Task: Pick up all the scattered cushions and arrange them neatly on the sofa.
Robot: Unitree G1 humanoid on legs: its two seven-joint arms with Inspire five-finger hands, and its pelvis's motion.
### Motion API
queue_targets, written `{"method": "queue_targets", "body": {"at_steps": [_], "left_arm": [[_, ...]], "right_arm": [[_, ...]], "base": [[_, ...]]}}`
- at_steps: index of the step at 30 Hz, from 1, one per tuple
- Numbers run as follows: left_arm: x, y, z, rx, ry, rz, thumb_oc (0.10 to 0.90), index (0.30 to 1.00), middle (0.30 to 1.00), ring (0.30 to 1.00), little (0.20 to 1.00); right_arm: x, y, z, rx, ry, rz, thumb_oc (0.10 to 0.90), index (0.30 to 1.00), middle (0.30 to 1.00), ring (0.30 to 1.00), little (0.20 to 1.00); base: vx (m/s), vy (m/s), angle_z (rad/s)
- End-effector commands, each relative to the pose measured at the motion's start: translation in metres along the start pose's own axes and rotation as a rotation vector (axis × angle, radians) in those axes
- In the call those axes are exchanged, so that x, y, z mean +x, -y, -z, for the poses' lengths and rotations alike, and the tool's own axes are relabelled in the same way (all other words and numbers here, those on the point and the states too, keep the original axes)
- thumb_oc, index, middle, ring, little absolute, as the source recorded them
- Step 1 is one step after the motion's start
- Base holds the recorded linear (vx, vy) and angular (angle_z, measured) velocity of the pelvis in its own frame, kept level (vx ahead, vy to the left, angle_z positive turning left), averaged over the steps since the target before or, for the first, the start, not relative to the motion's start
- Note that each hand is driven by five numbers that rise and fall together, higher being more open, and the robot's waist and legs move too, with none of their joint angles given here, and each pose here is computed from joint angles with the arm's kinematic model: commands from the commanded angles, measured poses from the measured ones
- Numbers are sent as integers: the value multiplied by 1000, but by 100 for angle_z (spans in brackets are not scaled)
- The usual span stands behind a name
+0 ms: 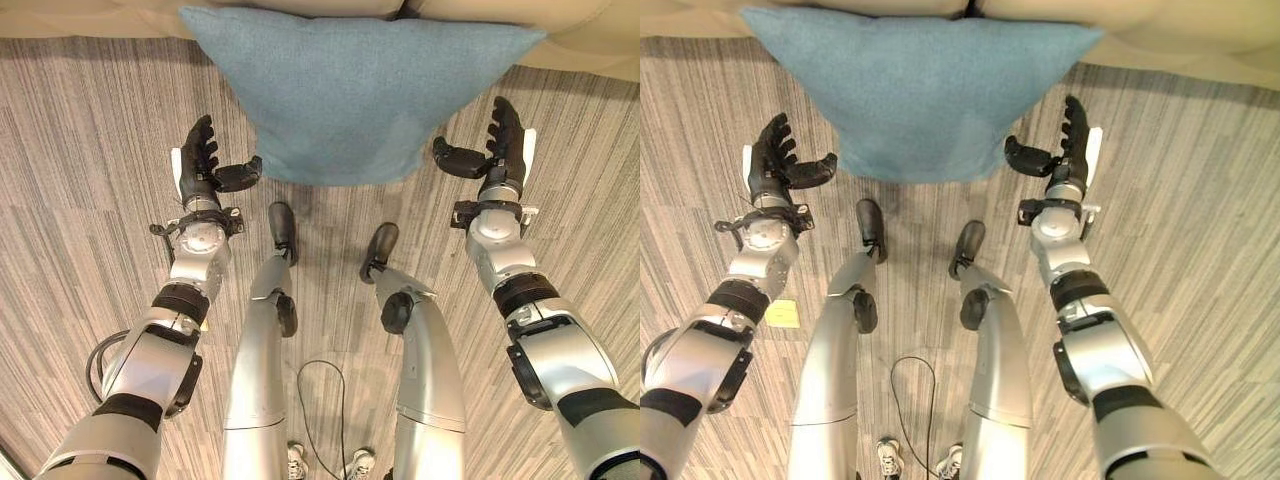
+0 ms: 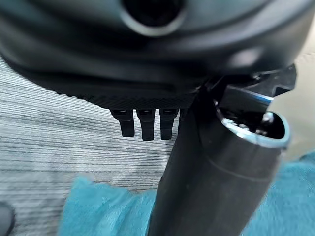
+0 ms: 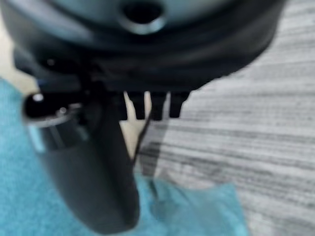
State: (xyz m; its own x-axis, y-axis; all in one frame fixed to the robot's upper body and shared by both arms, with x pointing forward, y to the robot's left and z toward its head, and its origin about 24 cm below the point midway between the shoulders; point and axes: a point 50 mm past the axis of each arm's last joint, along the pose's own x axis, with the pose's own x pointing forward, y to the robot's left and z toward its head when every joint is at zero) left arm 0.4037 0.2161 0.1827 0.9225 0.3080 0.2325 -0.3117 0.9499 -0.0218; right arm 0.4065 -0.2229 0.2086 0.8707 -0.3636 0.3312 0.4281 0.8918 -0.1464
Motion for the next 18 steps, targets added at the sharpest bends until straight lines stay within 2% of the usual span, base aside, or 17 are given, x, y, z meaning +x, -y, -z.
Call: {"method": "queue_targets", "body": {"at_steps": [1,9,13,18], "left_arm": [[-8,-29,16,4,9,-41,800,900,900,900,900],[6,-9,-24,5,119,81,800,900,900,900,900],[7,17,-43,-16,178,176,800,900,900,900,900],[0,39,-53,-60,223,249,800,900,900,900,900]], "right_arm": [[-14,-1,17,14,20,-45,800,900,900,900,900],[0,-20,-30,-35,158,-167,800,900,900,900,900],[-1,-47,-58,-118,253,-270,800,900,900,900,900],[-7,-66,-70,-132,302,-318,800,900,900,900,900]], "base": [[88,-5,3],[30,-6,0],[0,0,0],[0,0,0]]}}
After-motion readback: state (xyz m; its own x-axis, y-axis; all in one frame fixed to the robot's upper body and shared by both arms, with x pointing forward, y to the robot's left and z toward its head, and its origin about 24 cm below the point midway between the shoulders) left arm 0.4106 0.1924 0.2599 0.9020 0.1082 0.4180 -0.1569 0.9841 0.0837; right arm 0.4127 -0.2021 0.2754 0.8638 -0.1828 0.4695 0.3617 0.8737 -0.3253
